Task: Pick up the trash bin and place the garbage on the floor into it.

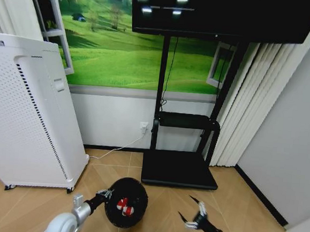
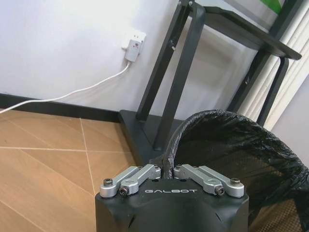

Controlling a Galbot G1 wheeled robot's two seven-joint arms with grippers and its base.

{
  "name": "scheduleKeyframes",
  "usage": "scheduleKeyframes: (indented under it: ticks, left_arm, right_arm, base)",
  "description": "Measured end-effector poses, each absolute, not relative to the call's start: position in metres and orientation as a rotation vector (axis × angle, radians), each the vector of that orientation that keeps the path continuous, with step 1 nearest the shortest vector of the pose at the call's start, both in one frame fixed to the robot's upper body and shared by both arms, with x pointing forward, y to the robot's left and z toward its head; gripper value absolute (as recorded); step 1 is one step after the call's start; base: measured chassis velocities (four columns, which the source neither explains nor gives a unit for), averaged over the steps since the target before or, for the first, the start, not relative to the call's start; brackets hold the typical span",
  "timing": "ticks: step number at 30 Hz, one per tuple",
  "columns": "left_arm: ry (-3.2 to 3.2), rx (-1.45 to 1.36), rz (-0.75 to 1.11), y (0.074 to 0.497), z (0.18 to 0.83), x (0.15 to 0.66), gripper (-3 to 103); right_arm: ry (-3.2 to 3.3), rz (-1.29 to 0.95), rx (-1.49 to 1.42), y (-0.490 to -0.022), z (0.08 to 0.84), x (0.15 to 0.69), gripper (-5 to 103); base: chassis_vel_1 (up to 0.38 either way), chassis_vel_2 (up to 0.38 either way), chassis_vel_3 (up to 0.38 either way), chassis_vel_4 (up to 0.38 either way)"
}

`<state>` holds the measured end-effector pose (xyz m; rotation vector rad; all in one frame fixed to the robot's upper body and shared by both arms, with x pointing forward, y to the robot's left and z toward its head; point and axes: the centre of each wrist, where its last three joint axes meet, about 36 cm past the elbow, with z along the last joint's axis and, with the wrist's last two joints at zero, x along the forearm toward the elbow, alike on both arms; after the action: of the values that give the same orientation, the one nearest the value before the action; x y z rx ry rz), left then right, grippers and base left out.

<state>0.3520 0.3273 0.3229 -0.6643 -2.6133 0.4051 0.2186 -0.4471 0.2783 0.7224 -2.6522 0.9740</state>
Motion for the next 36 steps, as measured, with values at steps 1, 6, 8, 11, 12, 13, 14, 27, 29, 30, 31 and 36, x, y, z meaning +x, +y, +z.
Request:
scheduleKeyframes:
  ticks: [1,6,8,11,12,13,14,27,29,30,31,36]
  left_arm:
    - [-2.615,-0.661,0.406,0.327,0.322,0.353,6]
    - [-2.628,-0.659,0.414,0.325,0.321,0.362,6]
    - [-2.63,-0.665,0.419,0.322,0.32,0.366,6]
    - [-2.635,-0.671,0.416,0.318,0.316,0.37,6]
    - [-2.635,-0.671,0.416,0.318,0.316,0.37,6]
    - [-2.633,-0.673,0.417,0.316,0.314,0.37,6]
    - [-2.632,-0.677,0.419,0.315,0.314,0.37,6]
    - [-2.634,-0.707,0.437,0.312,0.31,0.366,6]
    - [-2.635,-0.709,0.441,0.311,0.31,0.367,6]
    - [-2.635,-0.714,0.444,0.309,0.309,0.366,6]
    - [-2.634,-0.718,0.445,0.308,0.309,0.366,6]
    - [-2.633,-0.722,0.45,0.308,0.308,0.362,6]
  right_arm:
    - [-2.634,0.97,0.685,-0.456,0.276,0.205,100]
    - [-2.572,0.912,0.561,-0.472,0.26,0.15,100]
    - [-2.539,0.889,0.508,-0.472,0.247,0.128,100]
    - [-2.486,0.849,0.477,-0.475,0.235,0.108,100]
    - [-2.486,0.849,0.477,-0.475,0.235,0.108,100]
    - [-2.459,0.836,0.481,-0.478,0.227,0.1,100]
    - [-2.441,0.833,0.48,-0.481,0.222,0.097,100]
    - [-2.174,0.877,0.409,-0.543,0.187,0.081,100]
    - [-2.155,0.884,0.407,-0.545,0.185,0.081,100]
    - [-2.13,0.892,0.408,-0.548,0.184,0.081,100]
    - [-2.121,0.894,0.408,-0.549,0.183,0.081,100]
    - [-2.034,0.916,0.401,-0.547,0.182,0.087,95]
  base:
    - [0.0,0.0,0.0,0.0]
    - [0.0,0.0,0.0,0.0]
    - [0.0,0.0,0.0,0.0]
    - [0.0,0.0,0.0,0.0]
    - [0.0,0.0,0.0,0.0]
    - [0.0,0.0,0.0,0.0]
    - [0.0,0.0,0.0,0.0]
    - [0.0,0.0,0.0,0.0]
    - [0.0,0.0,0.0,0.0]
    - [0.0,0.0,0.0,0.0]
    - [0.0,0.0,0.0,0.0]
    - [0.0,0.0,0.0,0.0]
